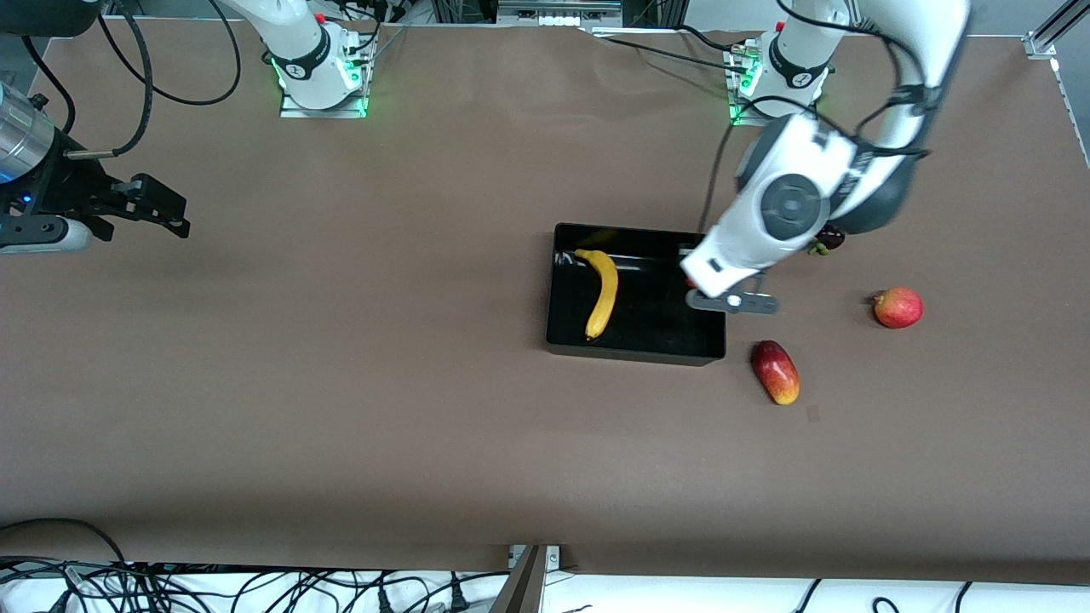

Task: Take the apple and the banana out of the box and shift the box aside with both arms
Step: 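Grasp the red apple and lift it out of the tray, then lower the red apple beside the mangosteen and open the left gripper, then reach the left gripper into the tray and grasp the yellow banana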

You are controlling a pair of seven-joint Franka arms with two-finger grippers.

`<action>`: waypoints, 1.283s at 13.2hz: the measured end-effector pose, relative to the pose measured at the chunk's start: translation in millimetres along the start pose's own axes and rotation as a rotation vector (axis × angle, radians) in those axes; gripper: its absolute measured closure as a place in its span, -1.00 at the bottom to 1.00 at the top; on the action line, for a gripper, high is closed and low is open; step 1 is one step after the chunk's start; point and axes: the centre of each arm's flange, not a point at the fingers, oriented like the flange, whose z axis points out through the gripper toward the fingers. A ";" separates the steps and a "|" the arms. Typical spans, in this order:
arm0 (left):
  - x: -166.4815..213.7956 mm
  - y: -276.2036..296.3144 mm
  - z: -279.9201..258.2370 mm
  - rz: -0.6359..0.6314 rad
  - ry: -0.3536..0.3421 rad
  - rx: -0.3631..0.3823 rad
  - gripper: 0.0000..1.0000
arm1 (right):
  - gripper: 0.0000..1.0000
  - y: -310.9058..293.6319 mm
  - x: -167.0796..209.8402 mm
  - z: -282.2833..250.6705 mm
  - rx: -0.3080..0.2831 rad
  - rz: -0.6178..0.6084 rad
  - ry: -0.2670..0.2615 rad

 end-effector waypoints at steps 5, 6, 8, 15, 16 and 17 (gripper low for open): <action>-1.7 -139.4 75.5 0.124 -0.091 -0.056 -0.29 | -1.00 0.0 0.0 0.0 0.000 -0.001 0.000; -6.9 -137.4 99.0 0.140 -0.087 -0.051 -0.29 | -1.00 0.0 0.0 0.0 0.000 -0.001 0.000; -20.5 -124.2 133.9 0.165 -0.092 -0.049 -0.29 | -1.00 0.0 0.0 0.0 0.000 -0.001 0.000; -34.5 -132.2 175.5 0.144 -0.053 -0.063 -0.78 | -1.00 0.0 0.0 0.0 0.000 -0.001 0.000; -32.5 -132.3 172.0 0.143 -0.045 -0.062 -0.95 | -1.00 0.0 0.0 0.0 0.000 -0.001 0.000; -28.5 -132.4 163.9 0.143 -0.030 -0.060 -1.00 | -1.00 0.0 0.0 0.0 0.000 -0.001 0.000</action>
